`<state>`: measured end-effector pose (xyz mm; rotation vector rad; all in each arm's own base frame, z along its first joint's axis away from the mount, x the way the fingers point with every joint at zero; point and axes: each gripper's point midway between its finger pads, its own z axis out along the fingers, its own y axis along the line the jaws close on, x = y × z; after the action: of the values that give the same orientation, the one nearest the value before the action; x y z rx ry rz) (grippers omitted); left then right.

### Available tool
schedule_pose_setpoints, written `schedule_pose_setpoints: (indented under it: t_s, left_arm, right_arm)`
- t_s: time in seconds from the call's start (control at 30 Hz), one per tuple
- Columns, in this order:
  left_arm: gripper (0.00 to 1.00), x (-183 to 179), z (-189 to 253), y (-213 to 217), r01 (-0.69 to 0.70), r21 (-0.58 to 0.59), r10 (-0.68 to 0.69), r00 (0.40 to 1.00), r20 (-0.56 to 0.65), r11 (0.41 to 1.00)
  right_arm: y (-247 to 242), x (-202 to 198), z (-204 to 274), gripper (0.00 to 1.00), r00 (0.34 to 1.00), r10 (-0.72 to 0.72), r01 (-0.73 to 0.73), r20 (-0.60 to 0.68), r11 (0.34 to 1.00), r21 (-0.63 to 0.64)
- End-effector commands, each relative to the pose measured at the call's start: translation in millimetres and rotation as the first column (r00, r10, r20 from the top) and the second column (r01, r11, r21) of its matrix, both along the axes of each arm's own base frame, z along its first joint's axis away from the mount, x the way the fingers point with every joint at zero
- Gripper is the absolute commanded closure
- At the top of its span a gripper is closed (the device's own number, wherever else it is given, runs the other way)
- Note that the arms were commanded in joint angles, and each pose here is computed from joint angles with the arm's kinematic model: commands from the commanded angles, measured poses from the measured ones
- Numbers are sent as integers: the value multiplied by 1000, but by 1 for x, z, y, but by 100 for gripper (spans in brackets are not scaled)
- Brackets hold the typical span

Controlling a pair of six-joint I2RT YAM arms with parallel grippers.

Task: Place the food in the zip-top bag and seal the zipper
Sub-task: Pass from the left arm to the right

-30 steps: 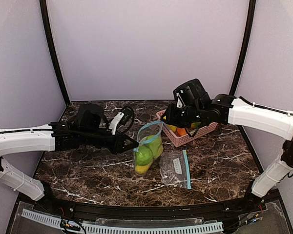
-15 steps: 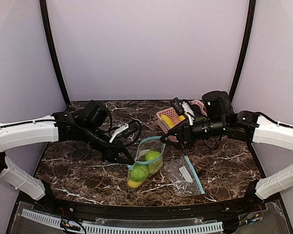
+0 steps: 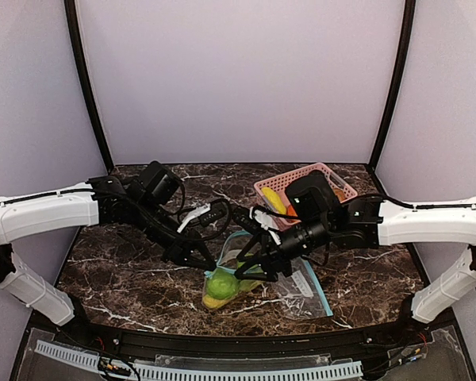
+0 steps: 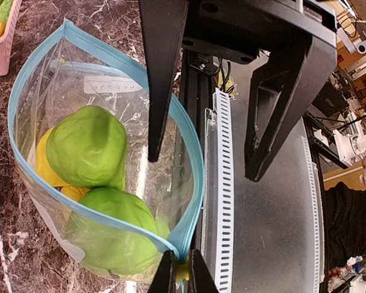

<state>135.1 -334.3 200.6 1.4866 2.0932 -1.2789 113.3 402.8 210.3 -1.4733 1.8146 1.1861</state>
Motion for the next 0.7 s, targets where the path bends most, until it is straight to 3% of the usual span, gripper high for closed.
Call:
schedule_pose_setpoints:
  t_s: [0.0,0.2,0.37,0.43,0.5,0.53,0.57,0.67]
  left_arm:
    - [99,0,11,-1,25,-22,-25,1000,-3,999]
    - [99,1,9,-2,21,-12,-22,1000,-6,1000]
    - [99,4,10,-1,-5,-15,4,1000,-5,1000]
    - [94,8,10,0,-37,-18,37,999,6,999]
    - [71,17,10,1,-99,-22,100,995,30,995]
    - [52,27,18,1,-141,-54,146,986,82,988]
    - [38,28,9,4,-188,-40,190,980,59,981]
    - [21,44,20,4,-286,-164,306,945,116,944]
  right_arm:
    - [14,0,1,51,999,18,-18,47,1000,3]
    - [21,5,-10,66,998,10,-8,69,1000,-29]
    - [25,11,-14,96,997,-17,20,73,999,-41]
    - [26,13,-12,100,997,-48,49,53,998,-28]
    - [25,18,-10,100,995,-96,96,40,995,-14]
    - [25,20,-8,100,992,-121,121,34,993,-2]
    - [25,23,-7,100,988,-149,149,24,989,8]
    - [24,30,-1,100,976,-218,218,-6,975,40]
